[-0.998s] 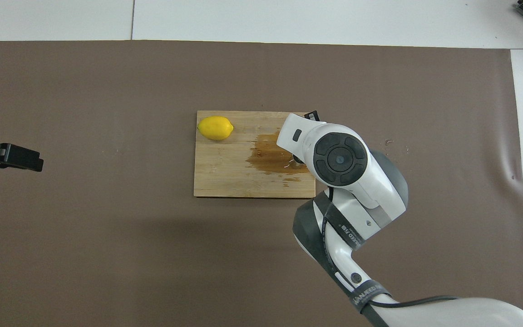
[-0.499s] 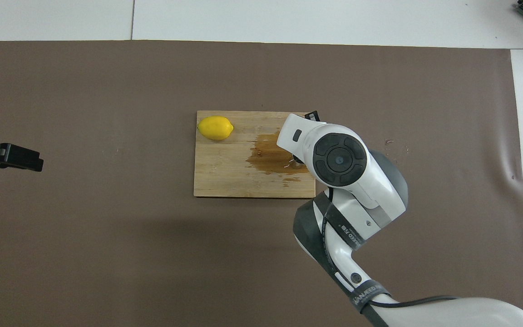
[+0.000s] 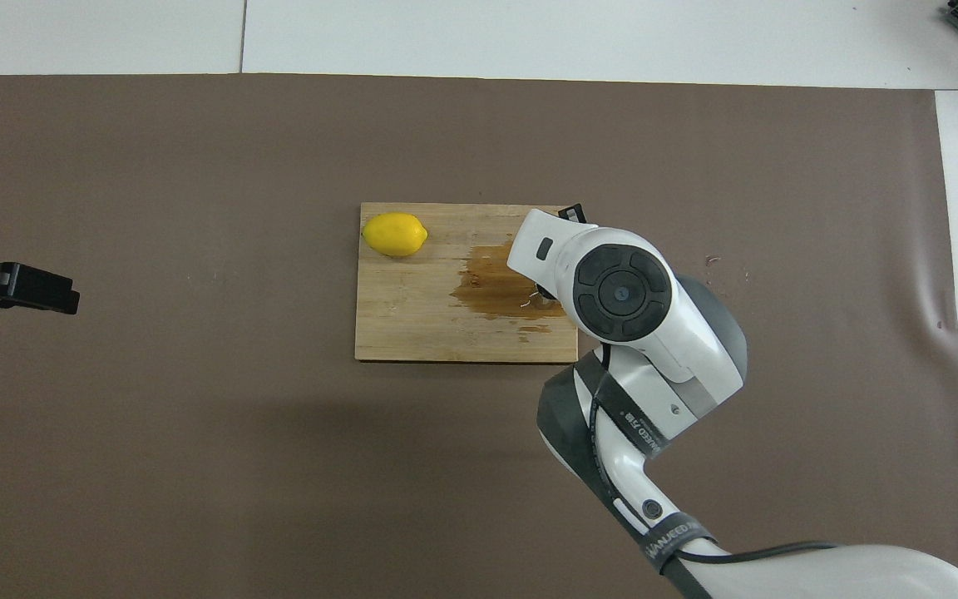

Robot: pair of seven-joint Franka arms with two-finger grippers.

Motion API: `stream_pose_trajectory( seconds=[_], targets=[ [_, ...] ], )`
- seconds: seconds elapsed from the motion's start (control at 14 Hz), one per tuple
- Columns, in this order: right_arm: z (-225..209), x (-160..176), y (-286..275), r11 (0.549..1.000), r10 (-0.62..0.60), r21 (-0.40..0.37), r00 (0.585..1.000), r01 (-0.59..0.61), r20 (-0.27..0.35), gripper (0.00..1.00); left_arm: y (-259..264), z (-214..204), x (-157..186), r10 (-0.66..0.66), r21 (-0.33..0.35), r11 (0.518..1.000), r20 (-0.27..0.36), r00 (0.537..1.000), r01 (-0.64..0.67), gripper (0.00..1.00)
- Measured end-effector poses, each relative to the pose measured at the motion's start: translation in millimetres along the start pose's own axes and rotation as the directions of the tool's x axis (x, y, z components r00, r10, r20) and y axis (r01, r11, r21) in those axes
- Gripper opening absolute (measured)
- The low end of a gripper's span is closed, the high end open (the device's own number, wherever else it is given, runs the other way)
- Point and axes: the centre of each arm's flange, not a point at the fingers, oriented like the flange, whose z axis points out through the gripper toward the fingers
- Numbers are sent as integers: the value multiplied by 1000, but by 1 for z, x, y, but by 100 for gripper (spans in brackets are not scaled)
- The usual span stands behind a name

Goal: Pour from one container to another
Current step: 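Tilt the white cup with the right gripper over the metal cup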

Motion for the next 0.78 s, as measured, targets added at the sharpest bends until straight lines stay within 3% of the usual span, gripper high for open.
stream_pose_trajectory(
  seconds=[0.78],
  targets=[
    [1, -1, 0, 1000, 11, 1, 1000, -11, 1, 49, 0, 0, 0, 0, 0, 1000, 0, 1000, 0, 100]
  ],
)
